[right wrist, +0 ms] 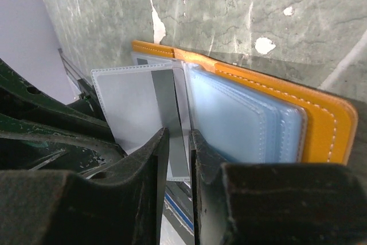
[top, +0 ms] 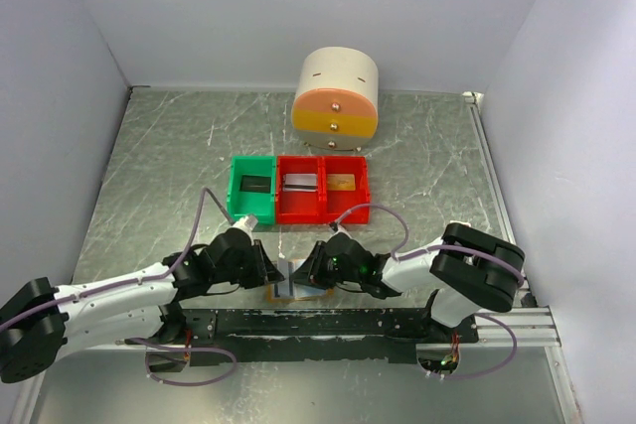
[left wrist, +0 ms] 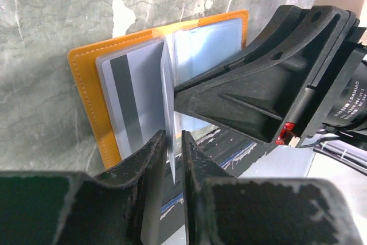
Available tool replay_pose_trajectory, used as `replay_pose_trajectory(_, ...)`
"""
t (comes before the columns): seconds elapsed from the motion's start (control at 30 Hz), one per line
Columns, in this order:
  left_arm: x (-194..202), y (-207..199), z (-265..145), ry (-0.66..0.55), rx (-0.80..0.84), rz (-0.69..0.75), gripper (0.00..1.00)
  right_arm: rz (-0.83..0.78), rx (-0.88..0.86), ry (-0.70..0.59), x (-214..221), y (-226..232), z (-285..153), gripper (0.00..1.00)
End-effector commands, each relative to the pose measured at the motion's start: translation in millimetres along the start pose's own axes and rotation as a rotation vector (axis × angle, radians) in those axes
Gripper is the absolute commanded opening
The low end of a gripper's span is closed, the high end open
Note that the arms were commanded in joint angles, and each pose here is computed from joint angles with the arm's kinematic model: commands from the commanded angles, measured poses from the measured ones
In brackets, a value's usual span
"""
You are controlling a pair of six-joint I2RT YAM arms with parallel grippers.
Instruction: Take the credit cards out of the card holder
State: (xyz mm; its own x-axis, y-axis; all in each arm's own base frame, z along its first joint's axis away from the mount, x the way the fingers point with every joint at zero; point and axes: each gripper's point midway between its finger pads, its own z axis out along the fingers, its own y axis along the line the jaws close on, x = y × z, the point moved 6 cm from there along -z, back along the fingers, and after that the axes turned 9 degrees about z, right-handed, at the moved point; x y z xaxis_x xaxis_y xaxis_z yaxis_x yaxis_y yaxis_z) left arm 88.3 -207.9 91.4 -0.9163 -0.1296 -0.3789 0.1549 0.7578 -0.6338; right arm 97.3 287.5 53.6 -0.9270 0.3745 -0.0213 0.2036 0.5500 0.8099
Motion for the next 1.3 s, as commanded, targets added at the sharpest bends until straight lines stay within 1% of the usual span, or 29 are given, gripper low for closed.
replay_pose_trajectory(0.0,-4,-10,5,-0.045,0.076,-0.028,0.27,-0.001,0.041,0.014,5,-15,1,0.21)
replay_pose_trajectory(0.1,0,-4,10,-0.021,0.049,-0.045,0.27,0.002,0.024,0.023,5,-13,2,0.21)
replay_pose_trajectory(0.27,7,12,14,0.024,-0.085,-0.061,0.21,0.009,0.028,0.018,5,-13,2,0.21)
replay_pose_trajectory(0.37,7,19,11,0.021,-0.147,-0.062,0.2,0.01,0.046,-0.003,3,-14,0,0.22)
replay_pose_trajectory(0.4,7,22,10,0.019,-0.17,-0.063,0.2,0.008,0.053,-0.013,2,-15,0,0.22)
replay_pose_trajectory(0.5,5,27,5,0.007,-0.214,-0.048,0.31,-0.001,0.065,-0.031,-1,-14,-2,0.23)
replay_pose_trajectory(0.63,5,29,2,0.008,-0.228,-0.018,0.31,-0.006,0.068,-0.038,-2,-11,-4,0.24)
replay_pose_trajectory(0.73,3,26,4,0.012,-0.218,0.009,0.27,-0.007,0.068,-0.033,-1,-11,-2,0.24)
replay_pose_trajectory(0.83,2,20,6,0.022,-0.178,0.033,0.2,-0.011,0.07,-0.026,-1,-10,-1,0.24)
replay_pose_trajectory(1.0,1,13,9,0.024,-0.128,0.043,0.17,-0.009,0.071,-0.018,0,-10,1,0.24)
replay_pose_trajectory(1.17,5,20,9,0.036,-0.159,0.047,0.08,-0.007,0.055,-0.024,-1,-7,1,0.24)
replay_pose_trajectory(1.27,6,24,11,0.055,-0.191,0.063,0.07,-0.019,0.057,-0.026,-1,-6,0,0.24)
